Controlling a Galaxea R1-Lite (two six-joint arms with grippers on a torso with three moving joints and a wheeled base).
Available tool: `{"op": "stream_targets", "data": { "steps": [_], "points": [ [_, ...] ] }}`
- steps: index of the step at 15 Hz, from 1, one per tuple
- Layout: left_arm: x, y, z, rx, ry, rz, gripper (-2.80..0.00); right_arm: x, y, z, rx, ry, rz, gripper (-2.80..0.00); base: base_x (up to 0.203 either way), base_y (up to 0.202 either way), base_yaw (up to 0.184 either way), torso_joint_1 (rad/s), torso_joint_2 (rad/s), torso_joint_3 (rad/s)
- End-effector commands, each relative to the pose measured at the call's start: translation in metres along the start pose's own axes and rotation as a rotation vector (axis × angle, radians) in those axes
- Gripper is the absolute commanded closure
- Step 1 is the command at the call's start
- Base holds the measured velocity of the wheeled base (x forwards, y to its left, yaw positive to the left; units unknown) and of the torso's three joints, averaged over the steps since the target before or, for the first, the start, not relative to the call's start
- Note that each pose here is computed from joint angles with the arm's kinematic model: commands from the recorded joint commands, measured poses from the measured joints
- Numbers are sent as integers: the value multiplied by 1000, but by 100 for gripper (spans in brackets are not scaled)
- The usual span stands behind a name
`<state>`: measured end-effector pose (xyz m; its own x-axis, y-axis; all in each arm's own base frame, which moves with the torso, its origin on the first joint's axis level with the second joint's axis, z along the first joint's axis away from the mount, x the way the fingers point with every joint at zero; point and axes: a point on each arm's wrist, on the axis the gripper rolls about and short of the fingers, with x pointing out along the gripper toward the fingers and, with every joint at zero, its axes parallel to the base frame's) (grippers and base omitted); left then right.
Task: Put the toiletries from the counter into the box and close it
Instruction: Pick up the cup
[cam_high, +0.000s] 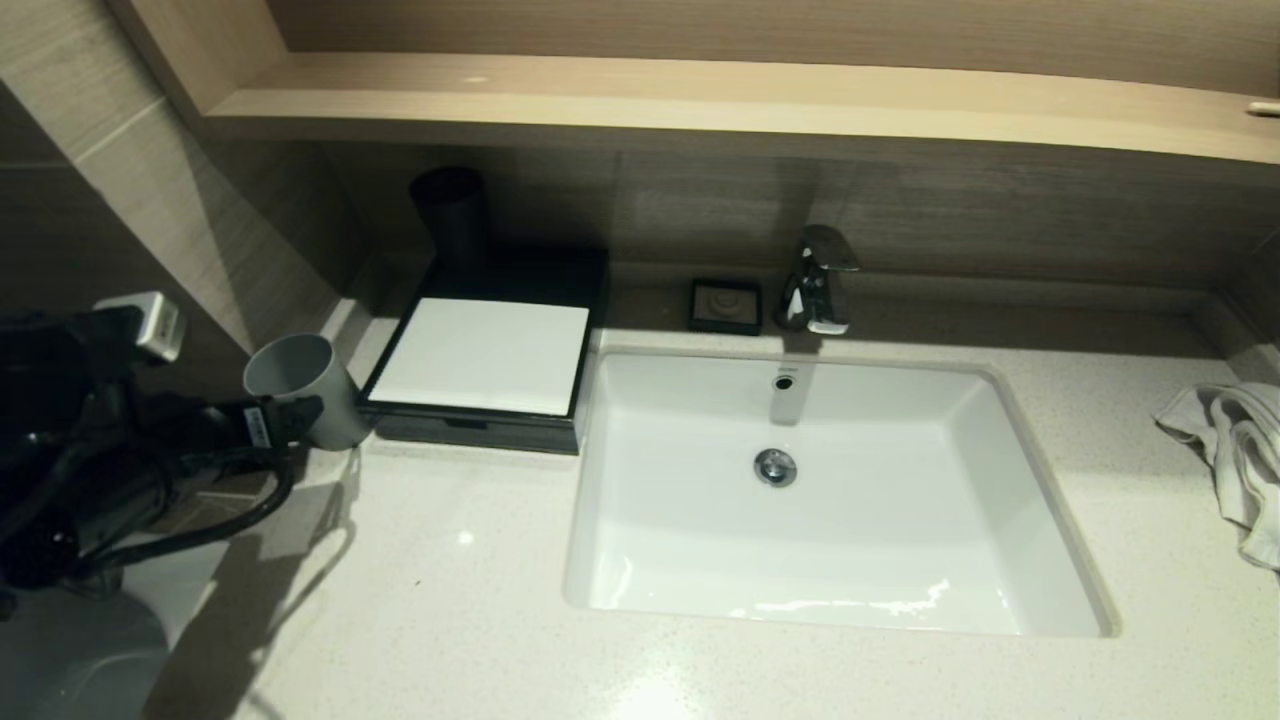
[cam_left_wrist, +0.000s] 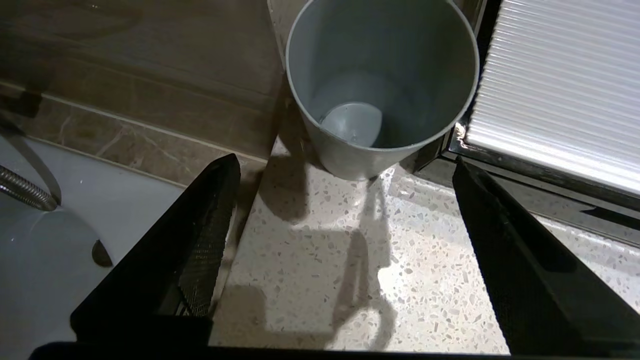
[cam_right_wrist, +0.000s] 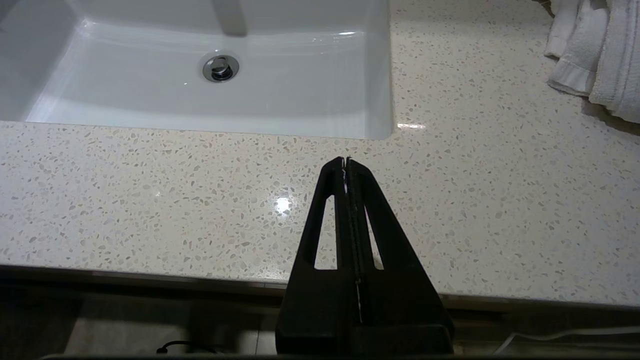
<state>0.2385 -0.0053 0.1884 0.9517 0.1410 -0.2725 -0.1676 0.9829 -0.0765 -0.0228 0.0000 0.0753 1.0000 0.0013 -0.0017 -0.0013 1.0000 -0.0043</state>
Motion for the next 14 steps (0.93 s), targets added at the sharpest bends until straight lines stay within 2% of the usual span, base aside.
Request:
{"op": "stream_targets", "data": {
  "steps": [1,7,10,14],
  "points": [
    [6,0,-3,-3,14,6,-280,0,0,0,0,0,0,0,0,0,0,0,0,0],
    [5,3,-16,4,58,2,-280,0,0,0,0,0,2,0,0,0,0,0,0,0],
    [8,11,-20,-8,56,-29,-280,0,0,0,0,0,1,0,0,0,0,0,0,0],
    [17,18,-23,-19,57,-15,-280,0,0,0,0,0,0,0,0,0,0,0,0,0]
  ]
}}
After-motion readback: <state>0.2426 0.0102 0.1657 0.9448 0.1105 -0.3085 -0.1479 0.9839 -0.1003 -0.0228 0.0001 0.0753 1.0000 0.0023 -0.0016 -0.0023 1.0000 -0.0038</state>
